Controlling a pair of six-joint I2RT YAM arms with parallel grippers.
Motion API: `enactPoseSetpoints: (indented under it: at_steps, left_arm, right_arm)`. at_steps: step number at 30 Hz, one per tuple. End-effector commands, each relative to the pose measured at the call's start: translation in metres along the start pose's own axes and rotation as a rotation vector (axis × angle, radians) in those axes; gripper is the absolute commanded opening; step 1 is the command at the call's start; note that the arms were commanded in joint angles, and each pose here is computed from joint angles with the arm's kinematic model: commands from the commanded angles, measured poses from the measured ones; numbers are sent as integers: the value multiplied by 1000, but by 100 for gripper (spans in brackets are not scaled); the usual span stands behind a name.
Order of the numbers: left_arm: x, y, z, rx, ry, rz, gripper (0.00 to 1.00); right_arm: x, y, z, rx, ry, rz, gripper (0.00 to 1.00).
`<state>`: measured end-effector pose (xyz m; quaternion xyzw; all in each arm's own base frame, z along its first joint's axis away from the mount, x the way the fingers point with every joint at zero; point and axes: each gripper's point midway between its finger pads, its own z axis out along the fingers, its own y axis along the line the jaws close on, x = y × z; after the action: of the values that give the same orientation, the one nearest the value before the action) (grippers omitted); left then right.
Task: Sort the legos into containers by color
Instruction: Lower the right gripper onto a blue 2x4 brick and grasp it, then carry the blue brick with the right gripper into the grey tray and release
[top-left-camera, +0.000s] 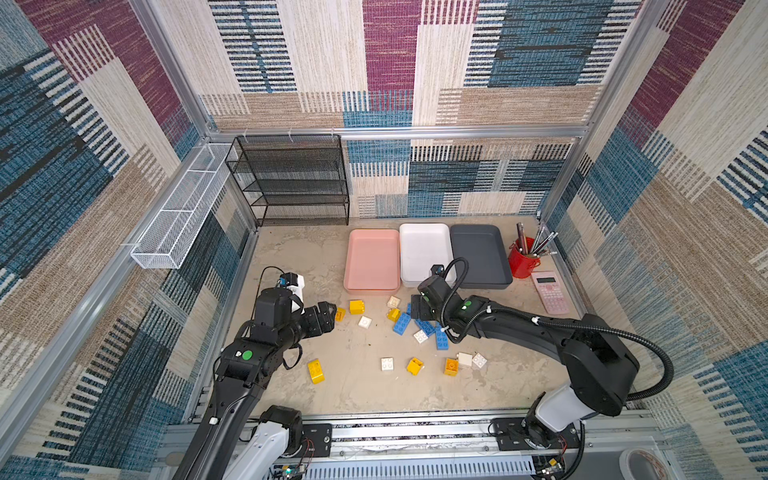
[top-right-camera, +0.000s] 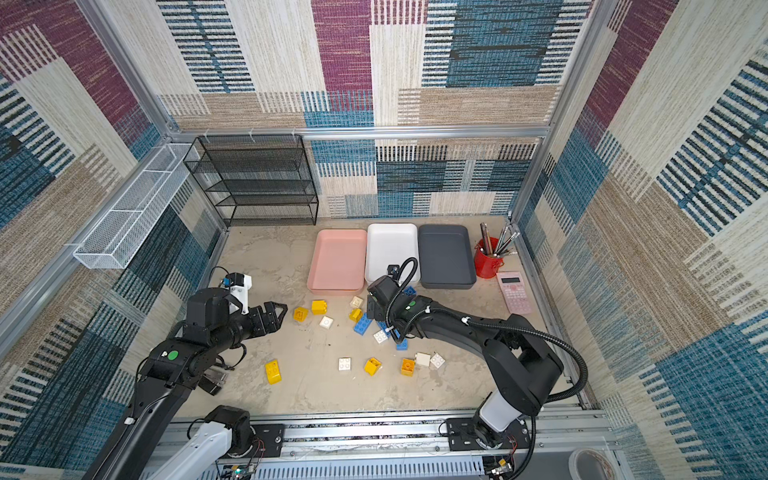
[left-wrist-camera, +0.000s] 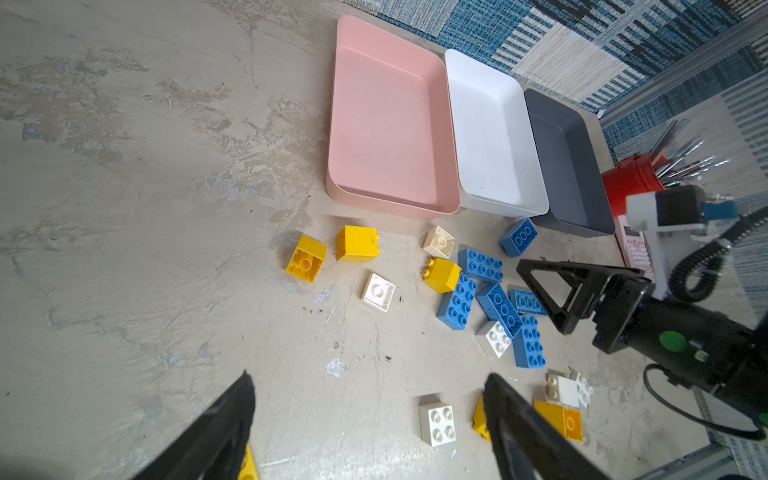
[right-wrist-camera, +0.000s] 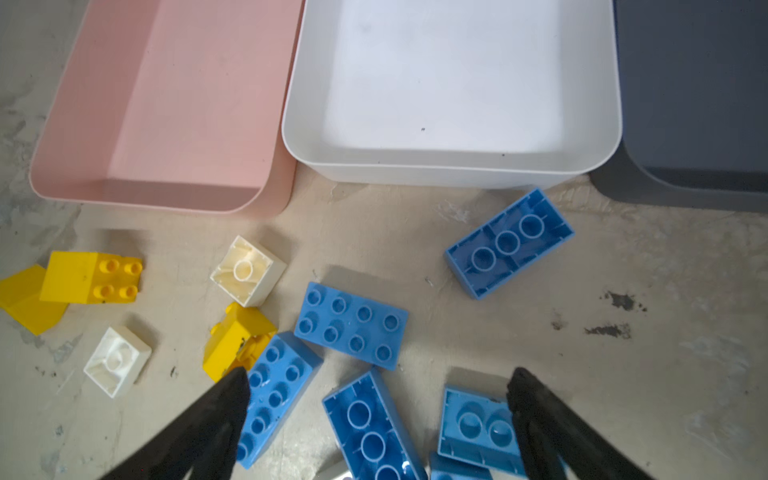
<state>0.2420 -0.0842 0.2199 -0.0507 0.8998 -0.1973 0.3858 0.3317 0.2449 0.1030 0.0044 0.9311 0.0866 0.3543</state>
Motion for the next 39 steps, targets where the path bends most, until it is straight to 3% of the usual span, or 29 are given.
enactPoseSetpoints:
  at_steps: [1,21,33,39]
  left_arm:
    - [2,-1,-4,-11,1,28,86]
    - [6,-12,-14,-13,-5,101,85]
    - [8,-14,-16,-3,-7,111,85]
    - [8,-15,-15,-1,-2,113,85]
  right_arm:
    - [-11,1,7,34,-44,39,99]
    - [16,4,63,144,23,6,100]
    - [35,1,77,158,60,-28,83]
    - [38,2,73,133,60,-24,65]
